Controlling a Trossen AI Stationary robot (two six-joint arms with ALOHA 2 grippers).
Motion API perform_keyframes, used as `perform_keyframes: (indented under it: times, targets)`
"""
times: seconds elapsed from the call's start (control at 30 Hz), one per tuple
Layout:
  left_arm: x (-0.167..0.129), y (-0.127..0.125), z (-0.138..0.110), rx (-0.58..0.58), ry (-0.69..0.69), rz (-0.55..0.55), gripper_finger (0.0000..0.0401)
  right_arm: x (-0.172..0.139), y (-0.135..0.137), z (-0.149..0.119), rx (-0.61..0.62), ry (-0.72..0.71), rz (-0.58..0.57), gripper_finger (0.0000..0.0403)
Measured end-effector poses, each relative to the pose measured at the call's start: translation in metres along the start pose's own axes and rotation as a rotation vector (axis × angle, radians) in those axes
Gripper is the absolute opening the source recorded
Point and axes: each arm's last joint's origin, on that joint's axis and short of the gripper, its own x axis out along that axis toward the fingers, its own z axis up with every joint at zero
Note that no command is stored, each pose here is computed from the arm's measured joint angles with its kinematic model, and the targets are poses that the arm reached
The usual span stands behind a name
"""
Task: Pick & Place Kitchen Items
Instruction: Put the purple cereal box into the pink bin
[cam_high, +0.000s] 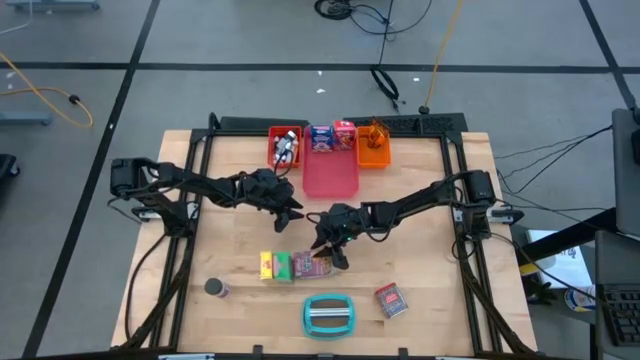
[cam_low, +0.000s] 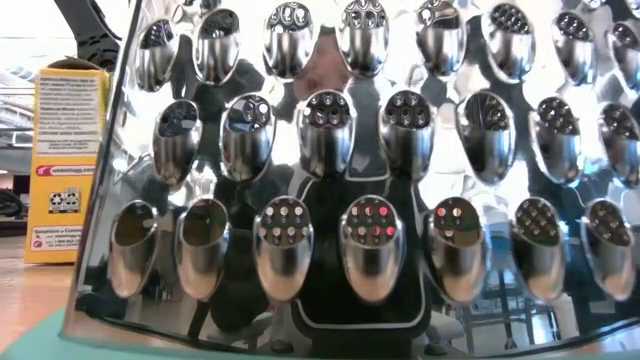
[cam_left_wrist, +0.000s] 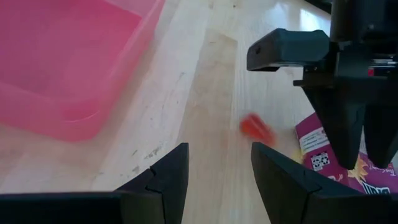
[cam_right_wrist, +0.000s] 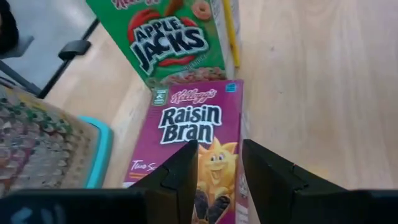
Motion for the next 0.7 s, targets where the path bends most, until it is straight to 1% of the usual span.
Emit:
perform_keyframes:
  times: [0.1,0.27,0.53,0.7]
  targets:
    - [0.0,0.0,0.0,0.002,-0.002,0.0,0.0175,0.001,0.002,-0.001,-0.007,-0.001,-0.041,0.0119]
    - [0.0,0.0,0.001,0.003,-0.007,-0.001,0.0175,0.001,0.001,-0.003,-0.003,0.025,-0.07,0.0125]
    - [0.0,0.0,0.001,0.005,-0.008,-0.002,0.0175,0.001,0.001,-0.006,0.007,0.055,-0.076,0.0121]
    - [0.0,0.0,0.001,0.006,-0.008,-0.001,0.0175,0.006,-0.002,-0.015,0.028,0.092,-0.073,0.0104]
